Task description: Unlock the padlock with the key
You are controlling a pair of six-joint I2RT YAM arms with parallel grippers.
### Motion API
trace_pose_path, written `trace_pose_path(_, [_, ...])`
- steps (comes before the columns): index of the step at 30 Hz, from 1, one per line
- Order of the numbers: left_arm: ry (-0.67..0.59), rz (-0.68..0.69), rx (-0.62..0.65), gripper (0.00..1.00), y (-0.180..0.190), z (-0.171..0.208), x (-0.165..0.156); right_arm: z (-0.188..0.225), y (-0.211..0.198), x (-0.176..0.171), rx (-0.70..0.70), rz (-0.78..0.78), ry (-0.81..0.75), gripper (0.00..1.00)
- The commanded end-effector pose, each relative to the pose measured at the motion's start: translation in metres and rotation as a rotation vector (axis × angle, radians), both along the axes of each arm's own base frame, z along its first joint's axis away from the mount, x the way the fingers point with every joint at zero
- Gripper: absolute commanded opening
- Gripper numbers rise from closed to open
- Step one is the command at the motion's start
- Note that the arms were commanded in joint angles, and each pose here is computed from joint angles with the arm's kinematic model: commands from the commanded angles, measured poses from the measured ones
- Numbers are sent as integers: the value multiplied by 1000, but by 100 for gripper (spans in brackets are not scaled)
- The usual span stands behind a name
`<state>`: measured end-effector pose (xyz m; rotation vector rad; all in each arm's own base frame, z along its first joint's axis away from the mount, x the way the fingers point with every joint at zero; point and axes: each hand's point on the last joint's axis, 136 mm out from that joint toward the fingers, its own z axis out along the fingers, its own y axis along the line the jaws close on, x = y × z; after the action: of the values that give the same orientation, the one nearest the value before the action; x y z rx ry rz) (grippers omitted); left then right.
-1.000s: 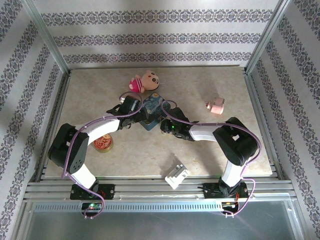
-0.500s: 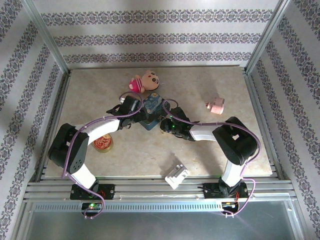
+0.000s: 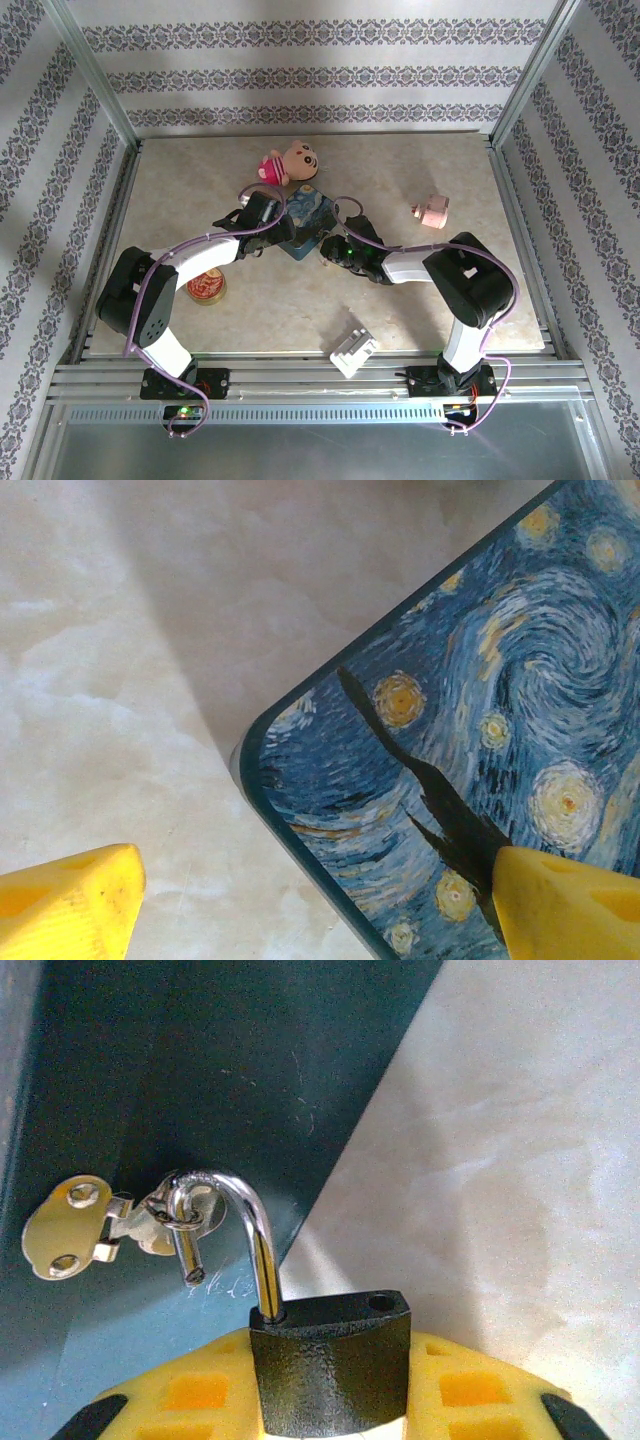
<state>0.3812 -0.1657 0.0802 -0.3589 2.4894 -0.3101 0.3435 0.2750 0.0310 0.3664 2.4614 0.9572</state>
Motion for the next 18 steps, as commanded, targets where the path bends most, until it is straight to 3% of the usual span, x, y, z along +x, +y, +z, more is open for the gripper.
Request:
trace_pose_path(1, [133, -12, 82, 87, 14, -34, -30, -2, 4, 7, 59, -24, -14, 0])
trace_pose_path(18, [141, -13, 72, 78, 13, -37, -32, -5, -5, 12, 114, -97, -29, 0])
